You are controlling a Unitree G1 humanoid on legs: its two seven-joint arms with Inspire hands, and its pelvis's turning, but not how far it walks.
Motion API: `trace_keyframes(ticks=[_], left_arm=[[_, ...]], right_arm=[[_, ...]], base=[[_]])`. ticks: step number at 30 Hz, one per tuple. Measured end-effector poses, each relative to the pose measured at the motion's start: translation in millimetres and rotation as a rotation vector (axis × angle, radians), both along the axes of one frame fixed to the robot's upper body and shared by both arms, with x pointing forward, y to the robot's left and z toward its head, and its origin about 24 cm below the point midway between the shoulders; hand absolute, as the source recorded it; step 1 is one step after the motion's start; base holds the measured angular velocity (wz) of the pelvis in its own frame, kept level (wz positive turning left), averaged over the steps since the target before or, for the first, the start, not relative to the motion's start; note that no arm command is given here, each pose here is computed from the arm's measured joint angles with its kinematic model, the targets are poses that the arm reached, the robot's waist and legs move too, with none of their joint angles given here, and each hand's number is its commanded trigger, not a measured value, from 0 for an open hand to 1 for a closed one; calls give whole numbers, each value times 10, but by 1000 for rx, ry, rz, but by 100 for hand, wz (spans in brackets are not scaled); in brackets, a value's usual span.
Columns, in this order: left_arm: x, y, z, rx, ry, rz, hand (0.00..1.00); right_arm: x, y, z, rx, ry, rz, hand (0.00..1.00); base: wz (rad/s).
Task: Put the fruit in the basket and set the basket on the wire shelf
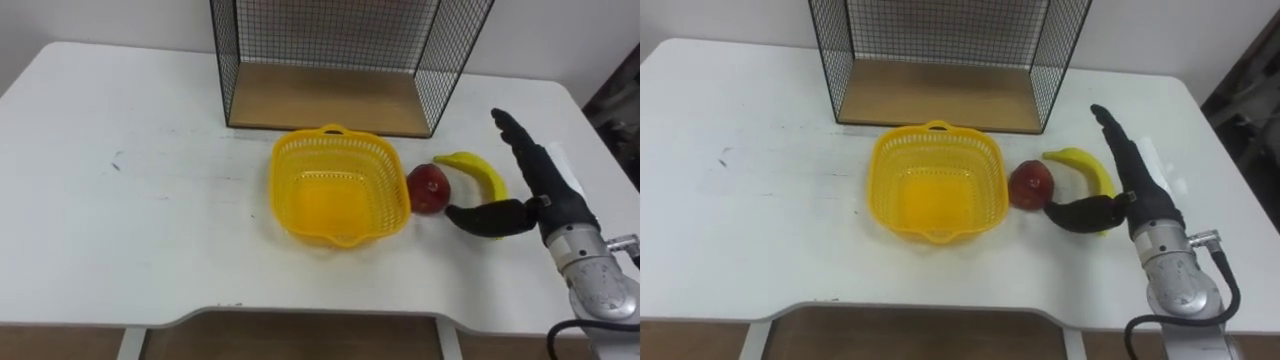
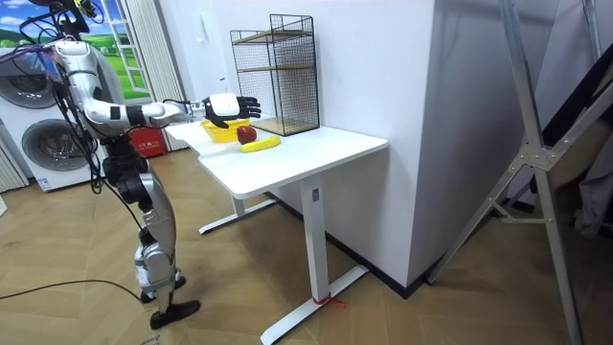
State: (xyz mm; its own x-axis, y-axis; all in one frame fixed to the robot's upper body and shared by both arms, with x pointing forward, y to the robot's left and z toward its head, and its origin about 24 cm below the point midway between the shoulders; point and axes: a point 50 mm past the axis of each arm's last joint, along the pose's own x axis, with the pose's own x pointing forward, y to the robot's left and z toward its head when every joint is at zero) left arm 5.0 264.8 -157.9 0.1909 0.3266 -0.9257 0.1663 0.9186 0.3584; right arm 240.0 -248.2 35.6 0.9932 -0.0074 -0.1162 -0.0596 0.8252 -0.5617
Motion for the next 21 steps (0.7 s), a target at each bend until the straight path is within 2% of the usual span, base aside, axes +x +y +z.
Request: trace_keyframes(ticks=[21], left_arm=[[54,25,8,3,-10,-8,0]], right_arm=[[-2,163,-87,-45,71,112,0]], base=[[2]])
